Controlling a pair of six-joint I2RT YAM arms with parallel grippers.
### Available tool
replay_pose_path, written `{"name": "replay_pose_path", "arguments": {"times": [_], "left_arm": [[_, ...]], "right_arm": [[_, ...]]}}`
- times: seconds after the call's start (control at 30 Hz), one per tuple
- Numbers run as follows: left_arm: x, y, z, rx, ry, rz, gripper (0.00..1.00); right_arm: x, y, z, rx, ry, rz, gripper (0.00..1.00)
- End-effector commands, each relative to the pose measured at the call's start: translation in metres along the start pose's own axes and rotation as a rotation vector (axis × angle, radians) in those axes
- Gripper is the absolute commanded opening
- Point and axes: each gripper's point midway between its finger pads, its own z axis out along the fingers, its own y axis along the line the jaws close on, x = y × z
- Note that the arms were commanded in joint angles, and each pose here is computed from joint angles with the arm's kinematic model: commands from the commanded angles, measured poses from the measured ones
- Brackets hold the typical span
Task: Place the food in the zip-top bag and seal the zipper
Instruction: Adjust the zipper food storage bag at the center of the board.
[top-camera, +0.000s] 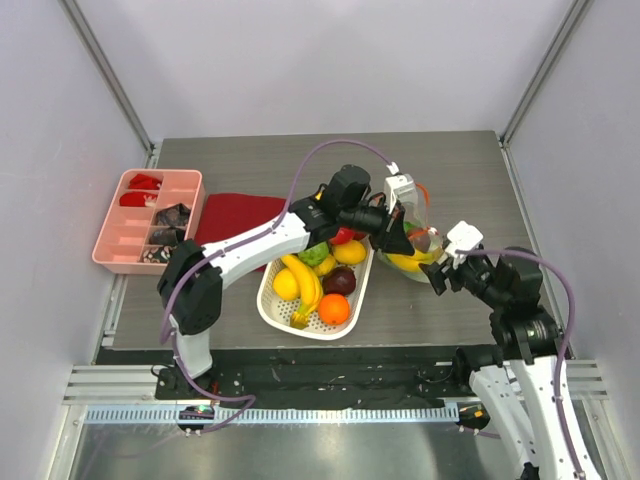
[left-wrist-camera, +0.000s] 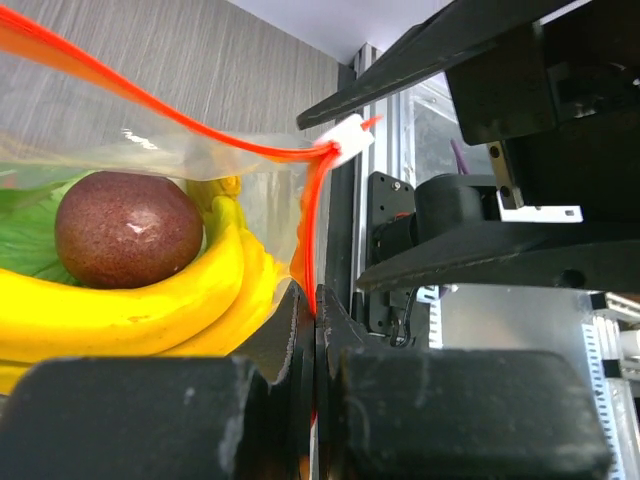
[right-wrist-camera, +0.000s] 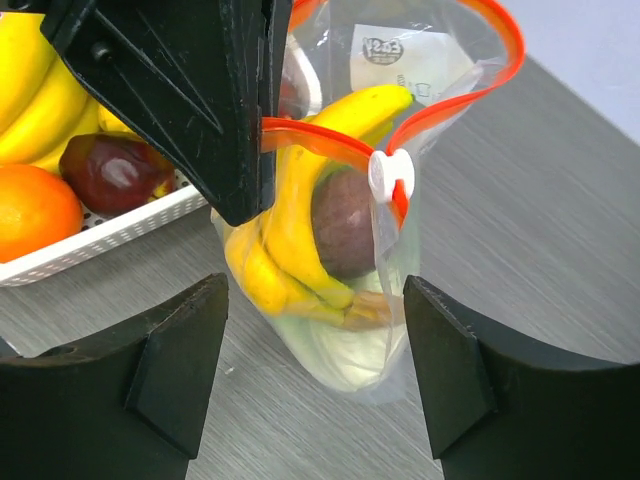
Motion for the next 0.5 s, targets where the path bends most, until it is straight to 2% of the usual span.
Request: {"name": "replay_pose_path", "arguments": {"times": [0.0,0.23,0.4,0.47], "left_arm": [[-0.040,-0.005,-0.019,0.023,-0.108,0.004,0.00],[-0.045,0.022,-0.020,-0.004,-0.122,-0.043,0.00],[-0.055,0.037,-0.019,-0.018,-0.139,-0.042,0.00],[-0.056,0.040,-0.017,-0.020,-0.140,-0.038,0.00]], "right_arm": [[-0.035,-0.008,0.015,-0.053,-0.060,0.023,0.77],[-0.045,-0.042,0.035,-0.124,-0.044,0.070,0.82],[-0.041,-0.096,0.033,-0.133,-0.043,0.218,0.86],[-0.042,-0.102,0.032,-0.182,-0.046,0.254,0.89]]}}
